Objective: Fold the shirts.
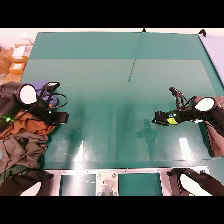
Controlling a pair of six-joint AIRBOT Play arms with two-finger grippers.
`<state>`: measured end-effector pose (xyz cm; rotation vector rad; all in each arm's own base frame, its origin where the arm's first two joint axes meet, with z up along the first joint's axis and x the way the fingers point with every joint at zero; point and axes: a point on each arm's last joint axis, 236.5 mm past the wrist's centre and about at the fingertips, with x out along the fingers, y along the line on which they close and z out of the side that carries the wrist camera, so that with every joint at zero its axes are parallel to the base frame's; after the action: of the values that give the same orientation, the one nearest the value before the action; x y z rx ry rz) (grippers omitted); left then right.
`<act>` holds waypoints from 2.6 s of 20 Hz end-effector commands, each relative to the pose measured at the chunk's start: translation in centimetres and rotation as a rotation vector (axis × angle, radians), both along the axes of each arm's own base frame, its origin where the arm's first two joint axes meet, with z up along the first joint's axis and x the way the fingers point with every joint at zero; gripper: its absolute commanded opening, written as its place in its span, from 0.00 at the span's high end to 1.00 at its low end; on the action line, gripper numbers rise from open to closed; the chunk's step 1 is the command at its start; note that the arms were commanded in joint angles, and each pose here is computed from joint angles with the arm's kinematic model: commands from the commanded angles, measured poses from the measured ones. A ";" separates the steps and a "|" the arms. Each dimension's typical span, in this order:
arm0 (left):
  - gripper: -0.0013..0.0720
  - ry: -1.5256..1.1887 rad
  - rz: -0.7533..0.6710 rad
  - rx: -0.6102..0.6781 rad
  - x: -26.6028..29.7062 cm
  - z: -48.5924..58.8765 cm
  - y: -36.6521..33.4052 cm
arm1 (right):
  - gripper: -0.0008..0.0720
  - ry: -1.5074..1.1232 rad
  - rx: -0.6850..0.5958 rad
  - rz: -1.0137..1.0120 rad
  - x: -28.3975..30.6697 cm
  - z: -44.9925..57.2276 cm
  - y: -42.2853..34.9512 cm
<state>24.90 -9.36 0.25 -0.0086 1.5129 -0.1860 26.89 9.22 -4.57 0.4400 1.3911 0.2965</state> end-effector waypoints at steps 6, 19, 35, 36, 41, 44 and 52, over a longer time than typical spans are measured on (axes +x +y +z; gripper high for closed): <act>0.94 -0.001 0.000 0.000 0.0 0.0 0.0 | 0.97 0.000 0.000 0.000 0.0 0.0 0.0; 0.94 -0.276 0.012 -0.054 6.4 1.7 -1.1 | 0.97 -0.003 0.000 -0.002 0.1 0.0 0.0; 0.00 -0.338 0.499 0.170 20.5 -7.9 25.4 | 0.28 -0.039 -0.003 -0.025 1.1 0.1 -0.2; 0.01 -0.321 0.509 0.153 20.5 -8.8 25.1 | 0.28 -0.039 -0.003 -0.025 1.1 0.1 -0.2; 0.94 -0.312 0.432 0.072 21.5 -6.9 23.1 | 0.29 -0.039 -0.003 -0.026 1.1 0.2 -0.2; 0.94 -0.382 0.390 -0.151 25.0 -0.7 18.1 | 0.32 -0.039 -0.003 -0.026 1.1 0.2 -0.2; 0.94 -0.371 -0.128 -0.449 20.4 9.6 -11.2 | 0.42 -0.085 -0.005 -0.054 2.8 1.9 -1.2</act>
<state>49.18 -9.88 7.11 -0.2381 1.0627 -0.3535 28.94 8.58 -3.53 0.4499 1.3167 0.2727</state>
